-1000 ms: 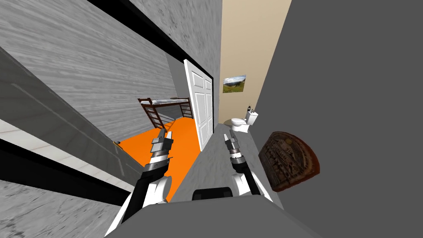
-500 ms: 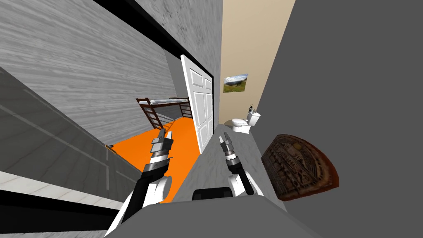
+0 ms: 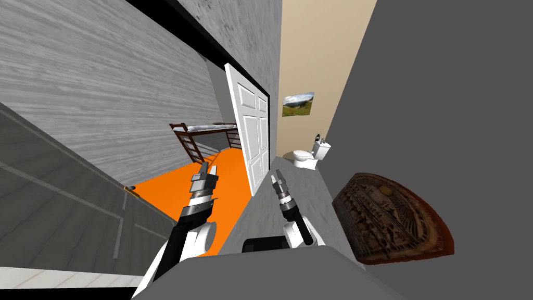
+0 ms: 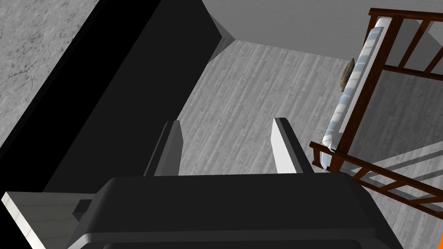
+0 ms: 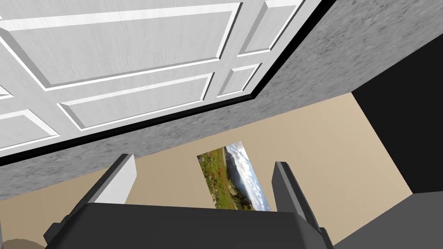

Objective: Push the door open

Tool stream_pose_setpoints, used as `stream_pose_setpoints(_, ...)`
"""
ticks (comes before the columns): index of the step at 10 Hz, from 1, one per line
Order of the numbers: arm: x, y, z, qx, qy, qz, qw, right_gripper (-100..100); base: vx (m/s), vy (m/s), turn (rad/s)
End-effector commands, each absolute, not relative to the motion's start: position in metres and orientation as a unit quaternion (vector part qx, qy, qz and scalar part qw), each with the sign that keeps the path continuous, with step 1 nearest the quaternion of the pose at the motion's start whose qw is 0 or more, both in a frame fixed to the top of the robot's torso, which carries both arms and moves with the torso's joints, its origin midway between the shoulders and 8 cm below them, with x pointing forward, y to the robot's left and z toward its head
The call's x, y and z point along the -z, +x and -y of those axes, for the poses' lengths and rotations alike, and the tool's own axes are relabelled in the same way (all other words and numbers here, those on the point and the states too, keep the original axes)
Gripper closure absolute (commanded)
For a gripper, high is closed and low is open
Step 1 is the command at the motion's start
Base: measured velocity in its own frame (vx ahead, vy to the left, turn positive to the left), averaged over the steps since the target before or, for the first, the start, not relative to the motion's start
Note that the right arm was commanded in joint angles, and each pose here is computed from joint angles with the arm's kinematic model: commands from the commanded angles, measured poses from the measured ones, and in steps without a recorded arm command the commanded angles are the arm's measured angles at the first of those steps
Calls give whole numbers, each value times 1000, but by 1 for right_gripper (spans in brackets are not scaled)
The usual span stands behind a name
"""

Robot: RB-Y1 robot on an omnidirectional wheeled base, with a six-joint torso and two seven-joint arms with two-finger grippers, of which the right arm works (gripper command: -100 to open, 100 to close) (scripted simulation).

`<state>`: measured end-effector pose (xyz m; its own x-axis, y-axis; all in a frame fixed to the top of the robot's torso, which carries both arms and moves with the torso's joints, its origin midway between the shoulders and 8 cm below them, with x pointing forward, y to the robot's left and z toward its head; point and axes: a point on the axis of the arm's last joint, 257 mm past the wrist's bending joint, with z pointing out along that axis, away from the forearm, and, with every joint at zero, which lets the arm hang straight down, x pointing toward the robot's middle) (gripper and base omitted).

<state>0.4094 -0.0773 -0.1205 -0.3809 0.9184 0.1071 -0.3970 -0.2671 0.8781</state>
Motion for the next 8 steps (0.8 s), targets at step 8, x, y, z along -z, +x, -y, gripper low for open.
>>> stream_pose_setpoints(8,173,398,13,-739,311,-455,387,-100,116,-11,9)
